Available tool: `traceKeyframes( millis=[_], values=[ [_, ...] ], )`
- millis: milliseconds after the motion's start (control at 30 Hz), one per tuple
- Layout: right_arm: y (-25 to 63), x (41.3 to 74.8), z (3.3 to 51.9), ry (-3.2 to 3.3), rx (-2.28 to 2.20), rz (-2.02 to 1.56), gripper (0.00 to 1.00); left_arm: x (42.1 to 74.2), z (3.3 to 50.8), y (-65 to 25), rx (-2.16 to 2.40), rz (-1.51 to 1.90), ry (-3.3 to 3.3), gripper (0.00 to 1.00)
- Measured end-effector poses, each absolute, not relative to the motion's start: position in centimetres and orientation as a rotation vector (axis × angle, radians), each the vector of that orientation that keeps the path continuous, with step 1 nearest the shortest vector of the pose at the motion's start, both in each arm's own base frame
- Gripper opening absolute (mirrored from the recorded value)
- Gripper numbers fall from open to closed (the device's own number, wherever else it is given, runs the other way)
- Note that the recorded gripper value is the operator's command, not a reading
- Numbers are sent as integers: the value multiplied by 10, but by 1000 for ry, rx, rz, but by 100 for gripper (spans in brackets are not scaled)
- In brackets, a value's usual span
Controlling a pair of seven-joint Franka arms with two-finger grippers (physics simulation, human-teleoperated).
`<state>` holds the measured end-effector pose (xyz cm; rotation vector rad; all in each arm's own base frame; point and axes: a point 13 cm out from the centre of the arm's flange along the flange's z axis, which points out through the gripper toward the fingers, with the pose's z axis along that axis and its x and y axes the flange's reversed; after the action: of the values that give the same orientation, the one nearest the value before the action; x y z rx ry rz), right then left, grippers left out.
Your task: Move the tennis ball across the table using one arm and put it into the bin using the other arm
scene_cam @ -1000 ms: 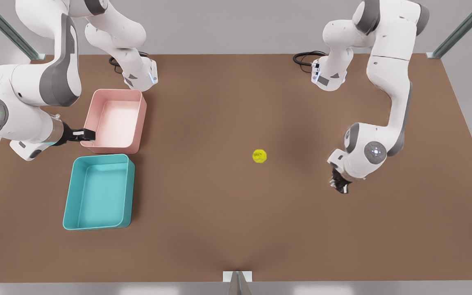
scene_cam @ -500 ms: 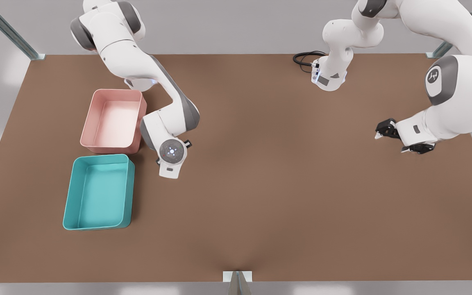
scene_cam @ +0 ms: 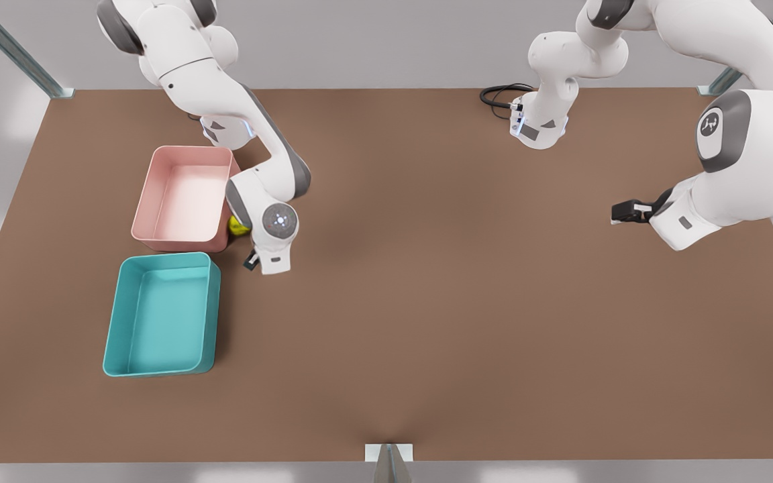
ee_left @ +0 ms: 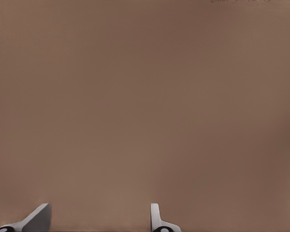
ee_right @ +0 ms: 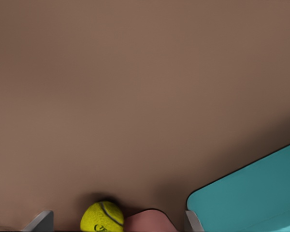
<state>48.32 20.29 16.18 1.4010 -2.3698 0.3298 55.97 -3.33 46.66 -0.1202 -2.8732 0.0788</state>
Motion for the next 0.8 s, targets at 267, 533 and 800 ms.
traceKeyframes(
  millis=[267, 533, 800],
  values=[
    [207, 429, 140, -2073, 1800, 397, 100, 560, 471, -34, 33, 55, -2878, 100],
    [181, 382, 107, -1820, 1988, 417, 100, 562, 454, -44, 103, 60, -2843, 100],
    [144, 367, 78, -1661, 2045, 500, 100, 562, 492, -139, -77, 171, -2910, 100]
  ],
)
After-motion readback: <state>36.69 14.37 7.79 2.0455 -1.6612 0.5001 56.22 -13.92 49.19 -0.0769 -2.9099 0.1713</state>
